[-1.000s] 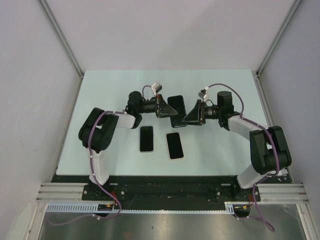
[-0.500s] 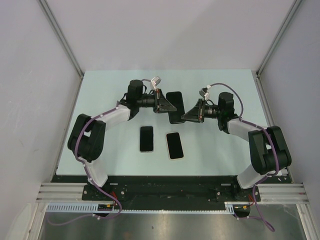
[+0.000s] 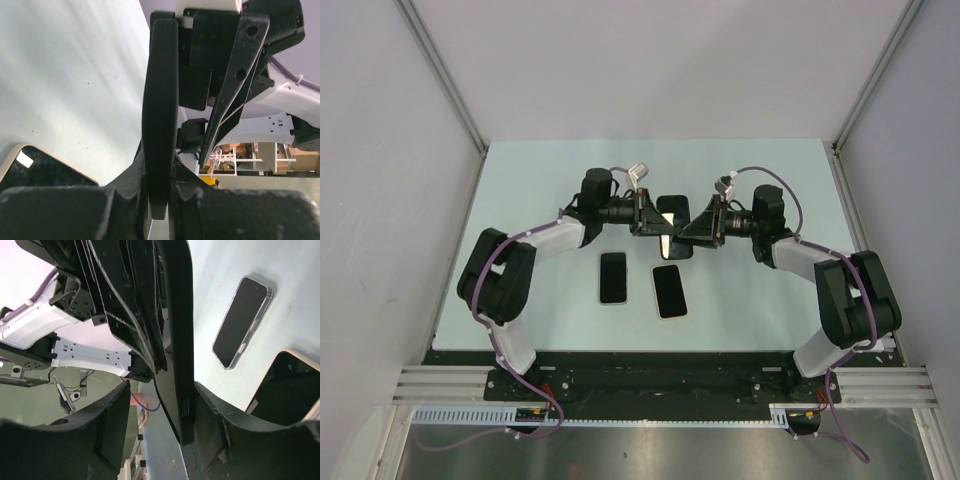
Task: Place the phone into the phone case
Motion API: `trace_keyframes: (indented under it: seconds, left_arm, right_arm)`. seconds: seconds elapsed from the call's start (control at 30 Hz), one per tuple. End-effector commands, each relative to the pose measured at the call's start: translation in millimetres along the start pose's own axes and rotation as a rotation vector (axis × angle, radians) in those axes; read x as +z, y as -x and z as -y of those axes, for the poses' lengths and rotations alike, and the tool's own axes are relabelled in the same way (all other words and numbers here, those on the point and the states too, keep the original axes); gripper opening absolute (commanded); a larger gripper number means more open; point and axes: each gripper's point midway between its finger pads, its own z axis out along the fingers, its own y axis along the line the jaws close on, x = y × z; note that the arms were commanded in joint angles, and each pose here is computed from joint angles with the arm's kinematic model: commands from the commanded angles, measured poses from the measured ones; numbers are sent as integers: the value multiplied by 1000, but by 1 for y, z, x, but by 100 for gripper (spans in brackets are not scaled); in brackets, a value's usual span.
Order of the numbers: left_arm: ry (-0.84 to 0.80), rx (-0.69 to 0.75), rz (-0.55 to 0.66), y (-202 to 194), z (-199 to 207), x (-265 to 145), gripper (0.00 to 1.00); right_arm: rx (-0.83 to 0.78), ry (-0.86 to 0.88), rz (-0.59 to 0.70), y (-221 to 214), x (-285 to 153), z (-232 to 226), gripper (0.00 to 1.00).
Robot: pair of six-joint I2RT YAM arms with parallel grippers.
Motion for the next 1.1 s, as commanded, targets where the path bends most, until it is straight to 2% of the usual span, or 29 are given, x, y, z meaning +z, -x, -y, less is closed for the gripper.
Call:
trace_keyframes:
  seconds: [0.0, 0.17, 0.27, 0.43, 0.53, 0.57, 0.67, 0.7, 0.73, 0.77, 0.8, 0.83, 0.87, 0.93, 0.97, 1.0, 1.07]
  left_arm:
    - [-77, 89, -76, -24, 21, -5, 0]
    - [-101, 98, -109, -34, 26, -3, 0]
    - [-104, 98, -114, -34, 27, -2, 0]
    - [-106, 89, -124, -36, 25, 1, 0]
    - [-98, 100, -117, -35, 24, 1, 0]
    - [-58, 77, -112, -35, 17, 1, 0]
    - [44, 109, -111, -33, 4, 0, 2]
    - [58, 121, -103, -31, 3, 0, 6]
    - [57, 128, -100, -31, 4, -1, 12]
    - [57, 134, -96, -31, 6, -2, 27]
    - [64, 143, -81, -29, 8, -3, 34]
    - [69, 146, -75, -28, 10, -5, 42]
    - [75, 149, -67, -26, 11, -6, 58]
    - [85, 157, -55, -24, 15, -11, 71]
    - [87, 162, -51, -24, 17, -13, 91]
    - [82, 196, -37, -21, 24, -17, 99]
    - [142, 171, -34, -23, 19, -25, 100]
  right_arm:
    - [-85, 42, 89, 29, -4, -15, 54]
    - [-93, 85, 140, 46, -10, -21, 51]
    - [-77, 113, 147, 49, -9, -22, 44]
    - [-60, 149, 146, 51, -6, -21, 40]
    - [-63, 155, 140, 49, -5, -22, 25]
    - [-69, 158, 138, 49, -5, -24, 14]
    - [-83, 144, 142, 49, -5, -25, 6]
    - [-107, 140, 150, 51, -7, -29, 6]
    - [-66, 107, 139, 49, -6, -22, 5]
    - [-70, 90, 140, 51, -6, -22, 3]
    - [-122, 68, 146, 53, -7, -22, 2]
    - [-51, 18, 127, 50, -8, -11, 0]
    - [-64, 2, 130, 54, -9, -12, 0]
    - [-49, -28, 123, 53, -15, -9, 0]
    - [-34, -42, 121, 52, -19, -7, 0]
    - [-66, -74, 140, 57, -27, -1, 0]
    - [-14, -172, 134, 49, -39, 12, 0]
